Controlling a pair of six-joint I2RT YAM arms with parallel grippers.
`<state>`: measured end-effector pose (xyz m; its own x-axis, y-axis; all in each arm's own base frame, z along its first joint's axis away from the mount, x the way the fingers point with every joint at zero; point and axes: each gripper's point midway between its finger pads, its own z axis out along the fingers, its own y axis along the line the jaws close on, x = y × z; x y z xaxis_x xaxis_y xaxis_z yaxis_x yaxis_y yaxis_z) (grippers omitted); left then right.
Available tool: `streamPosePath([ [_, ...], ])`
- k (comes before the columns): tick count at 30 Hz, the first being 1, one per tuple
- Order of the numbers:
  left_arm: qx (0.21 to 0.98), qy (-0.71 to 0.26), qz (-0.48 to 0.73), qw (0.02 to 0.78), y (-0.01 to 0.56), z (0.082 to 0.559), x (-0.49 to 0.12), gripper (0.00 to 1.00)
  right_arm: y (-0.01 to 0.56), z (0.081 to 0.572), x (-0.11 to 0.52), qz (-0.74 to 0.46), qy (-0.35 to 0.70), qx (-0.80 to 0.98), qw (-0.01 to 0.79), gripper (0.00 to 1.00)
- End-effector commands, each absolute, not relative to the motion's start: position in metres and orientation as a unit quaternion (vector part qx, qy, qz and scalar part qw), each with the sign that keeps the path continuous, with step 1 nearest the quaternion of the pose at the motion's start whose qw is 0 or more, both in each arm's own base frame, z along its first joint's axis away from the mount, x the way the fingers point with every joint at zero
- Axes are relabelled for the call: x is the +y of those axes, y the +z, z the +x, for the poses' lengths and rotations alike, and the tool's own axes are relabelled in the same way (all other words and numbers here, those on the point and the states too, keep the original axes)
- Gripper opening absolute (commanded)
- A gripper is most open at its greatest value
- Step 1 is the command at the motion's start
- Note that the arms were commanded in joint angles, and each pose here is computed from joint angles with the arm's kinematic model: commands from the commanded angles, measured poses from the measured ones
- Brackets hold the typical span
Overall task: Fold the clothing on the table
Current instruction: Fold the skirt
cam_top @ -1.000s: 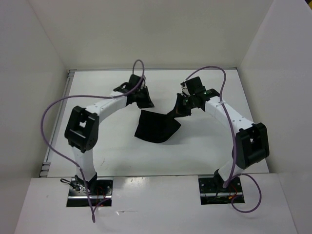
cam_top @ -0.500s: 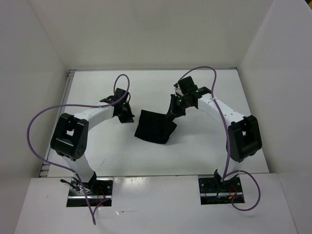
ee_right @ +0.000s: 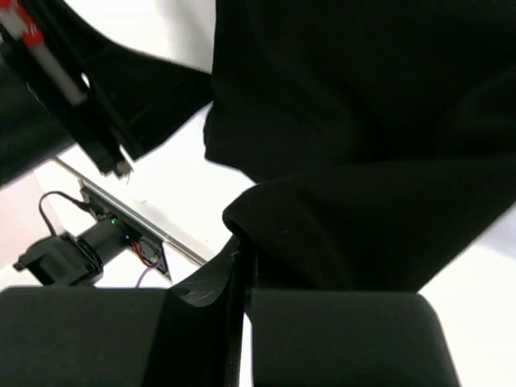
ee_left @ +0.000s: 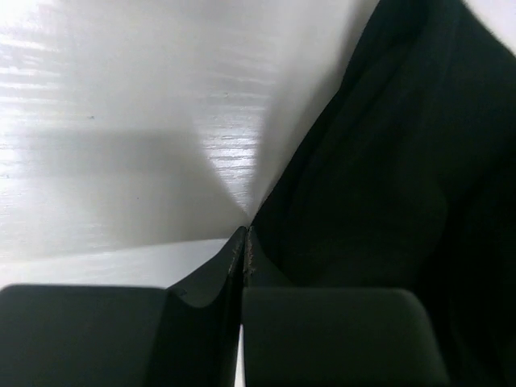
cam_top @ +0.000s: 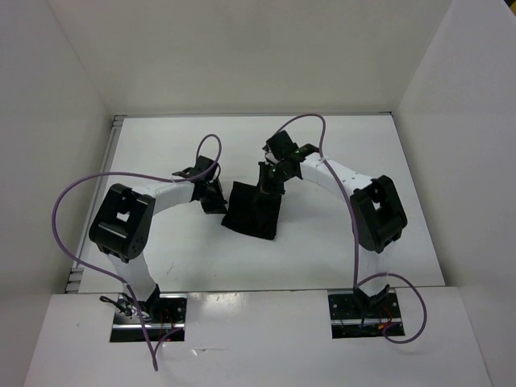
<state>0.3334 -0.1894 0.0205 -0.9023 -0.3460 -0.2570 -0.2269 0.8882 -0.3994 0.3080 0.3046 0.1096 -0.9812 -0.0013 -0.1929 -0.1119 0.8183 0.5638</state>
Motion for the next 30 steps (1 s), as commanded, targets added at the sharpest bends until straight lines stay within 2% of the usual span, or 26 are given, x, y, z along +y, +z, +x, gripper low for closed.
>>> streamPosePath([
  [1, 0.955, -0.201, -0.155, 0.151, 0.017, 0.329, -0.196, 0.0, 0.122, 0.326, 0.329, -0.033, 0.329, 0.937, 0.114, 0.0],
  [21, 0.955, -0.206, -0.154, 0.147, 0.018, 0.324, -0.199, 0.0, 0.103, 0.348, 0.37, -0.041, 0.358, 0.929, 0.089, 0.0],
  [30, 0.955, -0.206, -0.154, 0.147, 0.018, 0.324, -0.199, 0.0, 0.088, 0.342, 0.382, -0.046, 0.362, 0.929, 0.064, 0.0],
])
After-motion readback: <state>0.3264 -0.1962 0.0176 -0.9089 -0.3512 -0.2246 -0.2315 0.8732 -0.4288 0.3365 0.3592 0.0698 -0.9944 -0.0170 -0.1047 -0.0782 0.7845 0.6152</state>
